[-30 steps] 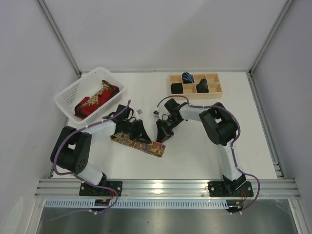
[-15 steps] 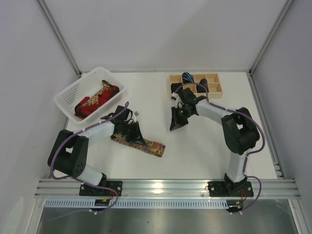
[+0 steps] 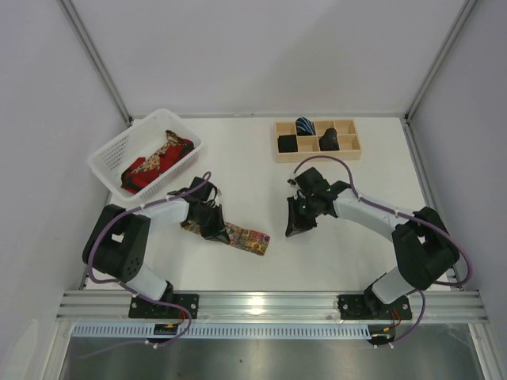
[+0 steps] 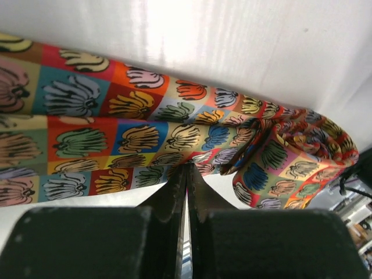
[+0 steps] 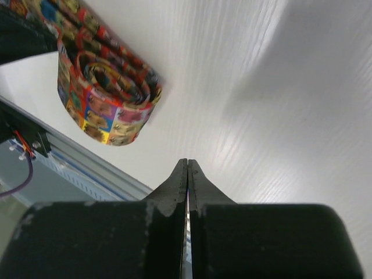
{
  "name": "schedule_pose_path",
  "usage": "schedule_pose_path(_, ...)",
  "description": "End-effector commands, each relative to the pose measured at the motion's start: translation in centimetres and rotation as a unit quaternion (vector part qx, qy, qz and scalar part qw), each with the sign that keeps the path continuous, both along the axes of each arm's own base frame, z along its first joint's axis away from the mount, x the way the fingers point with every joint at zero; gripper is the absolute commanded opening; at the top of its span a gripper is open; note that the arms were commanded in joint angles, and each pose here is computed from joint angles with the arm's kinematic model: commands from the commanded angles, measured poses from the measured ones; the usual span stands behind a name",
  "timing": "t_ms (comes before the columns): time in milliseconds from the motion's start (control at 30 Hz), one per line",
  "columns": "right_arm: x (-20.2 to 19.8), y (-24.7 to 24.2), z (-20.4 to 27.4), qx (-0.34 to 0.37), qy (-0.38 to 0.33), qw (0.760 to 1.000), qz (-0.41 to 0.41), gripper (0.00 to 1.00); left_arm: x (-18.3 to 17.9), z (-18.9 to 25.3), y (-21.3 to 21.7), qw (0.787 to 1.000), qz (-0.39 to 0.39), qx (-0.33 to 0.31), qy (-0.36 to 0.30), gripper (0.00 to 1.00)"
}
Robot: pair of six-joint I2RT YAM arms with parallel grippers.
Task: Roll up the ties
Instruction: Roll the tie
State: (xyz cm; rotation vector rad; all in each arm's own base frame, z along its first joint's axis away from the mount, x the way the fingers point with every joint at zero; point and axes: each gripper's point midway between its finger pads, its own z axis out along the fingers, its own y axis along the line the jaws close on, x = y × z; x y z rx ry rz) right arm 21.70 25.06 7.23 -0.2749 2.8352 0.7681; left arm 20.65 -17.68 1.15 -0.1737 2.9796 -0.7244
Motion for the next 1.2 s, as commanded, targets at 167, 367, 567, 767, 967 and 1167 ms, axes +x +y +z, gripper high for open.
schedule_pose_path(167,-2.2,0.0,0.3,0.039,0.009,0.998,-0.055,0.00,-0.8,-1.0,-3.5,0.999,-0.014,-0.029,0.019,0.05)
schedule_pose_path(367,-1.6,-2.4,0.1,0.022,0.006,0.995,-0.096,0.04,-1.6,0.2,-6.0,0.997,-0.027,-0.068,0.023,0.06)
schedule_pose_path(567,-1.7,-3.5,0.6,0.048,0.014,0.992,-0.115,0.34,-1.4,4.2,-6.7,0.992,-0.067,-0.105,-0.022,0.16)
schedule_pose_path(767,-3.5,-2.2,0.1,0.109,0.064,0.984,-0.129,0.18,-0.7,7.9,-8.2,0.982,-0.096,-0.155,-0.051,0.18)
schedule_pose_path(967,-5.1,-1.3,-2.3,0.104,0.097,0.977,-0.162,0.00,0.0,9.2,-8.6,0.980,-0.101,-0.159,-0.066,0.16)
schedule_pose_path(1167,-5.5,0.8,-3.8,0.100,0.128,0.972,-0.170,0.00,0.1,10.0,-8.6,0.979,-0.106,-0.159,-0.074,0.16)
